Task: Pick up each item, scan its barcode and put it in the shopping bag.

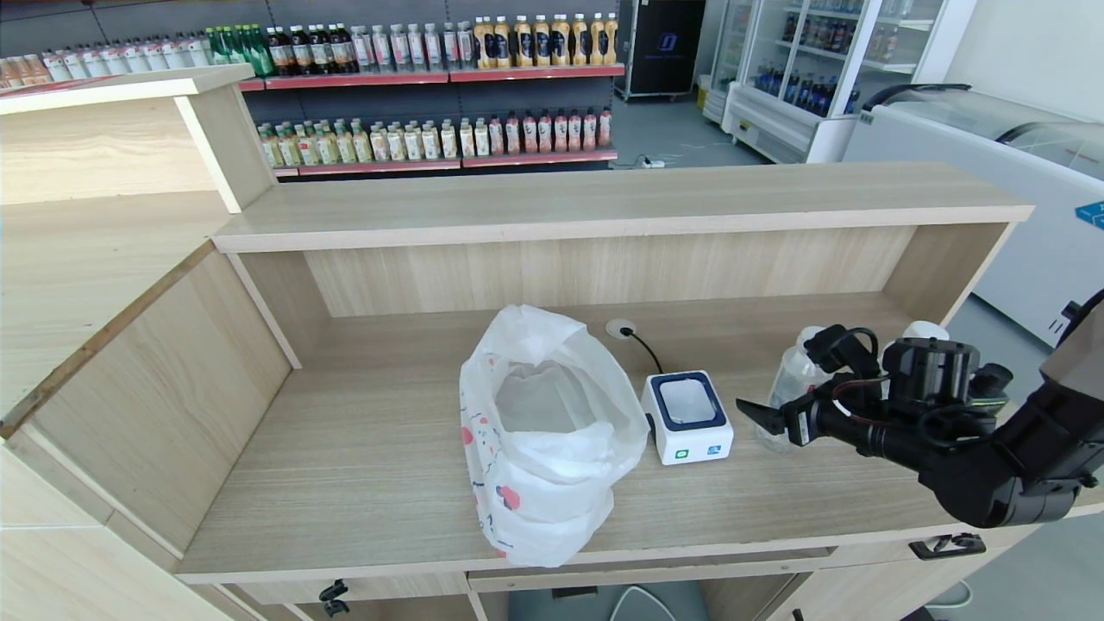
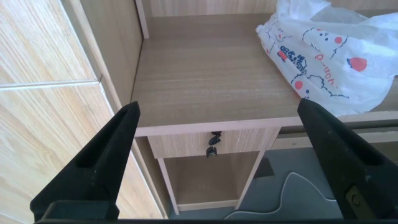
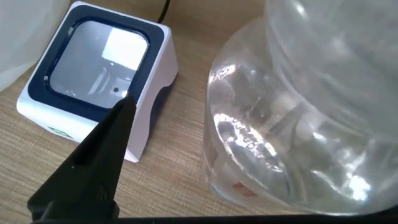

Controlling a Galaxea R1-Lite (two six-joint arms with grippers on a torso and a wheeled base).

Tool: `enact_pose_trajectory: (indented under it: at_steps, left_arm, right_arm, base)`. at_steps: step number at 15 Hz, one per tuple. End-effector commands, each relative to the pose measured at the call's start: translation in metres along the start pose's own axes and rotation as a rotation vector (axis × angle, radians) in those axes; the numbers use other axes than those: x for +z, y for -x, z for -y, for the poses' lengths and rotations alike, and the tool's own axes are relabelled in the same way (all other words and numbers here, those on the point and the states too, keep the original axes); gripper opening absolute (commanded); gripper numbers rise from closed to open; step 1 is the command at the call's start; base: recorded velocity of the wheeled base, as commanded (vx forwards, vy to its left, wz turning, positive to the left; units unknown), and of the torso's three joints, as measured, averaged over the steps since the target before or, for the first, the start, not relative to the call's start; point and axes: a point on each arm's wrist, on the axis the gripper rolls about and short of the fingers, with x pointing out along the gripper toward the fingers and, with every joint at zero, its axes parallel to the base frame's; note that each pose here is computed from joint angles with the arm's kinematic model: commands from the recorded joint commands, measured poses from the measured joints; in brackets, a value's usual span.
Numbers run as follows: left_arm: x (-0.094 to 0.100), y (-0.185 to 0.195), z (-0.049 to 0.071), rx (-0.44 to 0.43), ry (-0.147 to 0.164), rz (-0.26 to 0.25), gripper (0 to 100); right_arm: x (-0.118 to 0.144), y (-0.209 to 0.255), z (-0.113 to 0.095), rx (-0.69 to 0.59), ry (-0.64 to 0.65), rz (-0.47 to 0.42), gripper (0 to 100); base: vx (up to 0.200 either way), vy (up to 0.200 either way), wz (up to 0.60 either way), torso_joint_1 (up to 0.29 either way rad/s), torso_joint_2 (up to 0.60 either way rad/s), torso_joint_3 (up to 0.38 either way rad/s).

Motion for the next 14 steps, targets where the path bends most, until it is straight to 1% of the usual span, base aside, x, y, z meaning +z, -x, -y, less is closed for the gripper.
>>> enact_pose_trajectory:
  at_steps: [1,2,3,4,8,10,14]
  left_arm:
    - [0.0000,-0.0001,0.0000,0.000,0.000,-0.001,100]
    - [0.0000,-0.0001,0.0000,0.000,0.000,-0.001,100]
    - [0.0000,-0.0001,0.0000,0.000,0.000,-0.001,100]
    - [0.0000,-0.0001,0.0000,0.000,0.000,-0.001,100]
    - [0.0000,-0.0001,0.0000,0.000,0.000,-0.001,100]
    - [0.0000,-0.0001,0.0000,0.000,0.000,-0.001,100]
    - [0.0000,-0.0001,0.0000,0.000,0.000,-0.001,100]
  right_arm:
    - [-0.0033,-0.0023,0.0013,0.007,-0.001,-0.003,100]
    - [-0.0033,-0.0025,0.0019,0.008,0.000,0.000,100]
    - [-0.0016,-0.0014,0.0054,0.004,0.006,0.025,100]
    - [-0.0013,-0.0009,0.0065,-0.003,0.010,0.037,0]
    - [-0.0002,-0.0005,0.0068,0.010,-0.005,0.054,0]
    - [0.0013,-0.0011,0.0085,0.011,-0.015,0.079,0]
    - [0.0061,0.0059,0.0084,0.006,-0.018,0.091,0]
  base:
    - [0.000,0.000,0.00,0.000,0.00,0.000]
    - [0.000,0.000,0.00,0.000,0.00,0.000]
    - [0.000,0.000,0.00,0.000,0.00,0.000]
    - [0.000,0.000,0.00,0.000,0.00,0.000]
    - [0.000,0.000,0.00,0.000,0.00,0.000]
    - [0.000,0.000,0.00,0.000,0.00,0.000]
    - [0.000,0.000,0.00,0.000,0.00,0.000]
